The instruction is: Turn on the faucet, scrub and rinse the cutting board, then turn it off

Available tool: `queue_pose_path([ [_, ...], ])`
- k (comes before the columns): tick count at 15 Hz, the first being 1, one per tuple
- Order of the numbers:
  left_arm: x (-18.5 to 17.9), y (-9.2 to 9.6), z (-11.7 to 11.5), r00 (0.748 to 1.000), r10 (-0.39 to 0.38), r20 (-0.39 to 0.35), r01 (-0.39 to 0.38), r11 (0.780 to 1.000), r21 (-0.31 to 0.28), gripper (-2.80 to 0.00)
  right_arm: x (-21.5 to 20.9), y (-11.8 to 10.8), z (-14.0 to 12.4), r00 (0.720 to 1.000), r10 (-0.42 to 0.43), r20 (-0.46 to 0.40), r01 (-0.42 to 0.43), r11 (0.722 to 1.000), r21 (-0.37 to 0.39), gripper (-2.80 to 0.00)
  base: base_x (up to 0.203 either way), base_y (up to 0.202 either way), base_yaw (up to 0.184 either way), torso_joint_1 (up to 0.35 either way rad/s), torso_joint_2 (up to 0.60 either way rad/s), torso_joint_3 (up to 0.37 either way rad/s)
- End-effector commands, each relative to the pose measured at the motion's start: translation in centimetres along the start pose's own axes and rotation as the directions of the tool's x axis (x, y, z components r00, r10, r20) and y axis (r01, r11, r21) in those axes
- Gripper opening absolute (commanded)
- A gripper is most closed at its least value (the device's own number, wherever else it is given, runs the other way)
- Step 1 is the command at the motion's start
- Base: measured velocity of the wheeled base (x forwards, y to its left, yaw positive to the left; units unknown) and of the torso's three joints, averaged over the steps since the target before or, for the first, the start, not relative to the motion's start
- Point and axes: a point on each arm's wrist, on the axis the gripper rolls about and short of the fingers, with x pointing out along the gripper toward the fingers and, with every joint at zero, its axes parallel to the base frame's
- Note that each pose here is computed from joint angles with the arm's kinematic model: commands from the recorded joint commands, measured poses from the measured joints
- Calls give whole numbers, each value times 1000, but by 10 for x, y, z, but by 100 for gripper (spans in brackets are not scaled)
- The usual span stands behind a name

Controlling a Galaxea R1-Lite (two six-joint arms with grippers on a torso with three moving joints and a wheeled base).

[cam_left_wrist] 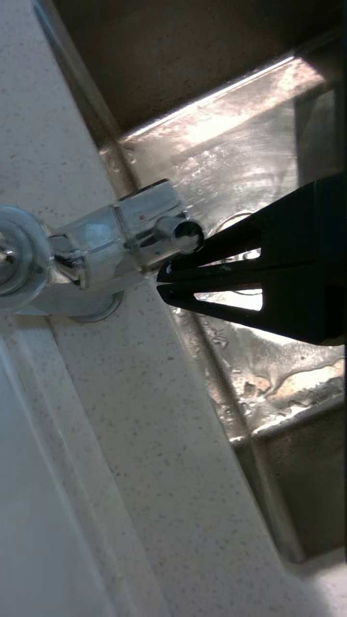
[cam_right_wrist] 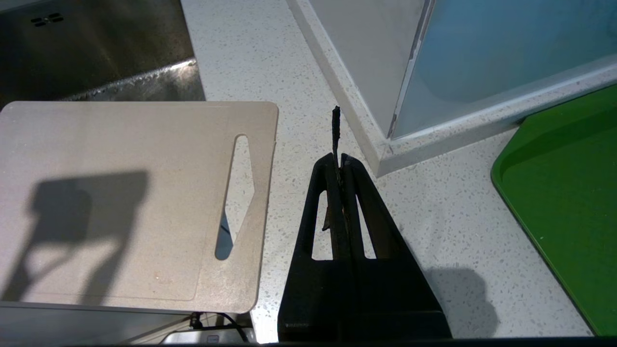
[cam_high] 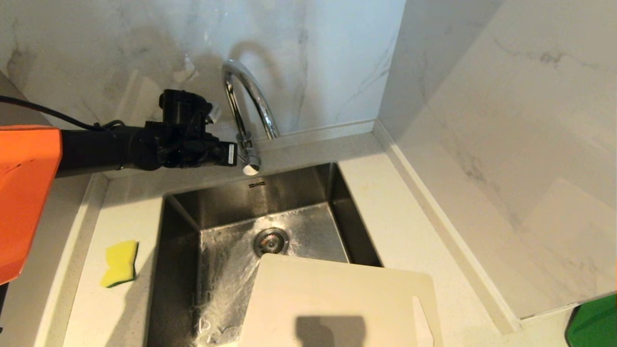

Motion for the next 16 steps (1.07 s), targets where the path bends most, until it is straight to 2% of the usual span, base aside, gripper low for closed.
queue_pose_path([
  [1,-9,2,5,1000,4,-5,-4,1000,0,-280,0,0,0,1000,0,-1,0,1000,0,-280,0,0,0,0,0,0],
  [5,-43,8,5,991,8,-135,-6,1000,13,-280,0,0,0,1000,0,-1,0,1000,0,-280,0,0,0,0,0,0],
  [9,-80,28,8,988,24,-153,-25,1000,-6,-280,0,0,0,1000,0,-1,0,1000,0,-280,0,0,0,0,0,0],
  [11,-99,48,14,989,48,-141,-52,998,-25,-280,0,0,0,1000,0,-1,0,1000,0,-280,0,0,0,0,0,0],
  [12,-108,64,16,988,67,-137,-73,997,-40,-280,0,0,0,1000,0,-1,0,1000,0,-280,0,0,0,0,0,0],
  [16,-144,113,10,981,123,-147,-133,989,-59,-280,0,0,0,1000,0,-1,0,1000,0,-280,0,0,0,0,0,0],
])
